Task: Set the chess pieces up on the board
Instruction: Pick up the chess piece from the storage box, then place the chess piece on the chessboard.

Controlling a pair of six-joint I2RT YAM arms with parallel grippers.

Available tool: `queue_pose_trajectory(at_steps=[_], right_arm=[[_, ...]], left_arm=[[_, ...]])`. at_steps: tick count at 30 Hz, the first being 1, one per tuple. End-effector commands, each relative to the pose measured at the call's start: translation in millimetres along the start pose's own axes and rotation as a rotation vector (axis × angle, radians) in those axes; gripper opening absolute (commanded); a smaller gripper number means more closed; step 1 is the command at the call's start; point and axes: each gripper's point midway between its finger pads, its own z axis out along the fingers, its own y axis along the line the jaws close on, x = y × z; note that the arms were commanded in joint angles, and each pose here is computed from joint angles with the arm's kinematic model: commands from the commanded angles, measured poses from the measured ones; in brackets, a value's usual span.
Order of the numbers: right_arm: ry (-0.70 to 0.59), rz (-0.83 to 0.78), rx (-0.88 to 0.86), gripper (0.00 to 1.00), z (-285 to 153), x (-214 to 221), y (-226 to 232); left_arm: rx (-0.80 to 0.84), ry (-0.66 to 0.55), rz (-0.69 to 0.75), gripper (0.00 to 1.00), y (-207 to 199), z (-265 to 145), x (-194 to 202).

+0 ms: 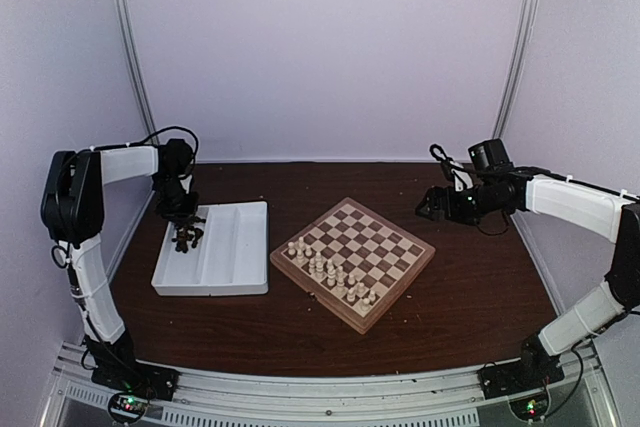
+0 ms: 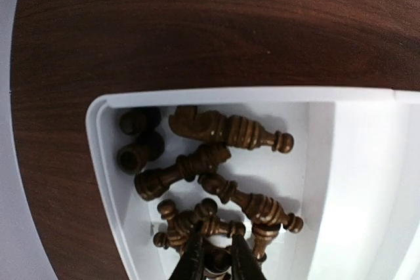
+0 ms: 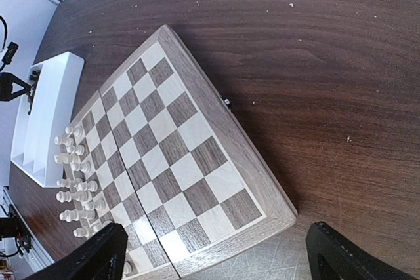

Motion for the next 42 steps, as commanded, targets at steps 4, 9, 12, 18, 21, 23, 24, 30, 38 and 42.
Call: queue_pose_trajectory(at_steps=[4,9,12,18,21,23,24,30,38,42], right_arm=[[-0.02,-0.034,-0.023,0.99,-2.7,-8.6,18.5],[-0.008,-0.093,-0.031,0.99,0.2,-4.7,34.3],[-0.004,-0.162,-0.036,0.99,-1.0,-1.7,50.8],[-0.044,-0.268,-0.081,0.99,-9.7,-2.0,82.1],[-0.082,-0.286,-0.11,0.99,-14.7,-4.6,91.9],[-0.11,-0.291,-0.125,0.99,-18.8,-6.9,96.5],[-0.123,-0.29,-0.132,0.99,-20.7,-7.5,97.6],[-0.211,-0.295,-0.133,0.99,-37.8,-17.0,99.8],[-0.292,-0.298,-0.077,0.99,-57.8,-22.0,90.3],[-0.325,-0.293,-0.063,1.0,-63.2,-21.6,86.1]], left_arm=[[0.121,-0.234,-0.026,0.15,-21.2,-75.7,-10.5],[0.209,-0.33,0.009,0.15,-43.8,-104.5,1.6],[0.347,-0.398,0.072,0.16,-77.3,-125.4,9.3],[0.584,-0.505,0.21,0.16,-142.1,-166.0,26.3],[0.65,-0.566,0.29,0.16,-174.3,-184.0,30.4],[0.701,-0.608,0.326,0.16,-193.9,-195.4,30.4],[0.738,-0.629,0.341,0.16,-204.9,-201.5,30.1],[0.828,-0.677,0.469,0.16,-268.8,-210.8,23.4],[0.876,-0.643,0.548,0.16,-333.2,-185.7,-3.6],[0.905,-0.612,0.579,0.16,-362.2,-164.5,-9.6]])
